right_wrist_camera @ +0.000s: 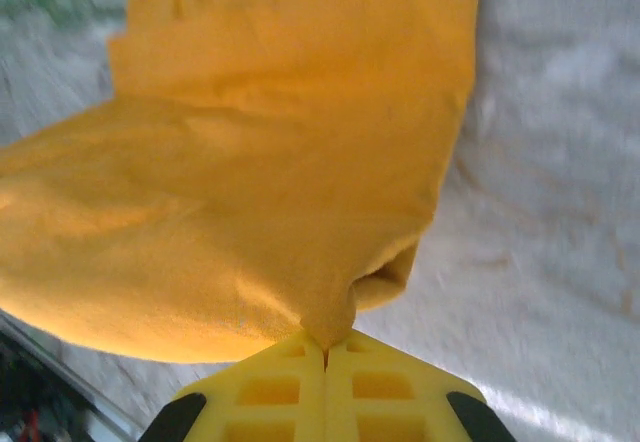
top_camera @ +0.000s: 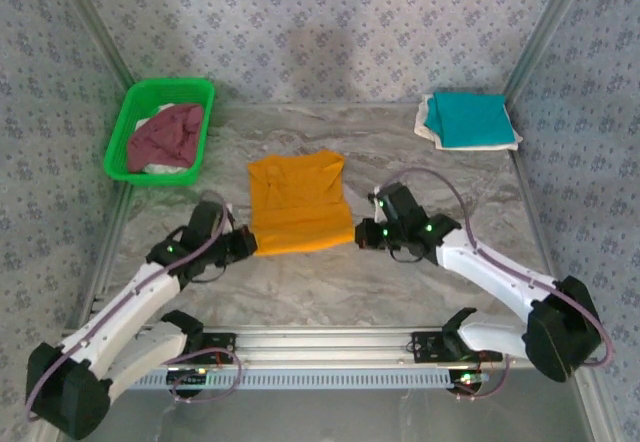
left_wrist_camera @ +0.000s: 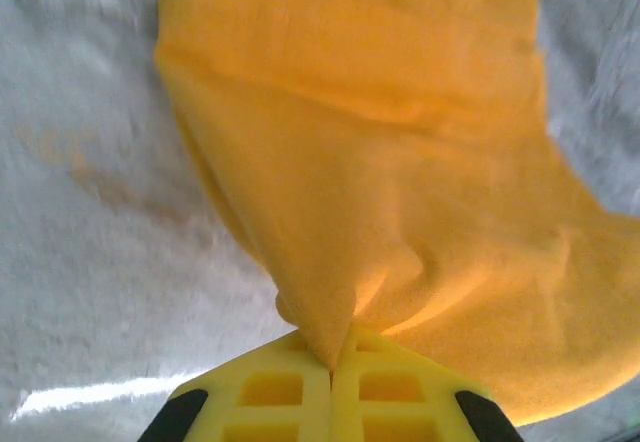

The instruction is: Fold and stack the t-shirts

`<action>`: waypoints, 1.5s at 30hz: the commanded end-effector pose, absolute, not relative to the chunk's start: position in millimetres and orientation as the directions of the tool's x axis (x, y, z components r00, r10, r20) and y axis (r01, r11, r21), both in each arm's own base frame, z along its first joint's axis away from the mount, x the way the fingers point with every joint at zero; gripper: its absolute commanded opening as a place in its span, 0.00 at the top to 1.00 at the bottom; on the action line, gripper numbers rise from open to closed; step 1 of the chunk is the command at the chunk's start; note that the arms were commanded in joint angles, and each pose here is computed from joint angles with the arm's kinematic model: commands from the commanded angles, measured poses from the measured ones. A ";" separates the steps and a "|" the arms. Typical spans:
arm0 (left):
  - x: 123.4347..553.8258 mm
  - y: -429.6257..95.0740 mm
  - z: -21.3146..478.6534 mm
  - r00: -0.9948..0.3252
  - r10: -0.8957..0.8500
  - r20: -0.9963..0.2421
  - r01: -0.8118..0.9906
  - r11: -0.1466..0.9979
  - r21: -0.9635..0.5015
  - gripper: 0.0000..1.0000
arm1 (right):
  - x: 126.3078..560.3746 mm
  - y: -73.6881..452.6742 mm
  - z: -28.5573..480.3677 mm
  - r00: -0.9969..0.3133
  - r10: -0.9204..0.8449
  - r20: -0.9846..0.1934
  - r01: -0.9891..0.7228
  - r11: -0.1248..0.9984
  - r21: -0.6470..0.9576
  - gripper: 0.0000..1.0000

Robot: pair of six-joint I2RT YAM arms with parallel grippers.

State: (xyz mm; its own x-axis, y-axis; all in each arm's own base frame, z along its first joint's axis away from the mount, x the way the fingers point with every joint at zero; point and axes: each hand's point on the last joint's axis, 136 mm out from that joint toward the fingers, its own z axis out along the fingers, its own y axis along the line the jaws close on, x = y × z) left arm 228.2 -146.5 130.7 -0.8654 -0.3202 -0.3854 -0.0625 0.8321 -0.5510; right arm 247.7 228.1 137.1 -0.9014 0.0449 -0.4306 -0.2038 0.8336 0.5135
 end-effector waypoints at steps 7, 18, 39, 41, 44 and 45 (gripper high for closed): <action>324.9 -141.2 189.9 -0.832 -0.285 -0.476 0.031 0.832 -0.553 1.00 | 343.7 233.8 168.5 -0.853 0.025 -0.522 -0.239 0.869 0.433 1.00; 386.2 -130.3 181.2 -0.829 -0.303 -0.470 0.017 0.826 -0.563 1.00 | 409.9 245.3 184.7 -0.827 0.036 -0.560 -0.254 0.866 0.430 1.00; 307.8 -149.3 161.3 -0.875 -0.247 -0.415 0.037 0.823 -0.567 1.00 | 337.9 230.9 170.9 -0.853 -0.004 -0.522 -0.285 0.842 0.458 1.00; 286.2 -154.4 155.2 -0.880 -0.235 -0.413 0.045 0.823 -0.566 1.00 | 316.1 229.4 166.3 -0.853 -0.020 -0.522 -0.298 0.839 0.455 1.00; 258.9 -161.8 154.4 -0.887 -0.212 -0.410 0.071 0.815 -0.574 1.00 | 286.5 231.3 165.6 -0.855 -0.027 -0.518 -0.319 0.814 0.485 1.00; 251.3 -162.7 155.2 -0.889 -0.207 -0.409 0.075 0.815 -0.574 1.00 | 278.0 231.7 164.9 -0.859 -0.027 -0.511 -0.319 0.809 0.494 1.00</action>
State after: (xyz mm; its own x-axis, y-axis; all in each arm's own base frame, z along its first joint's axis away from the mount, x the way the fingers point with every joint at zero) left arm 267.9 -162.7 151.5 -0.8897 -0.1971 -0.4117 0.0841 0.8157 -0.5724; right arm 294.7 226.8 152.5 -0.8667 -0.0420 -0.4971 -0.2998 0.8403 0.4516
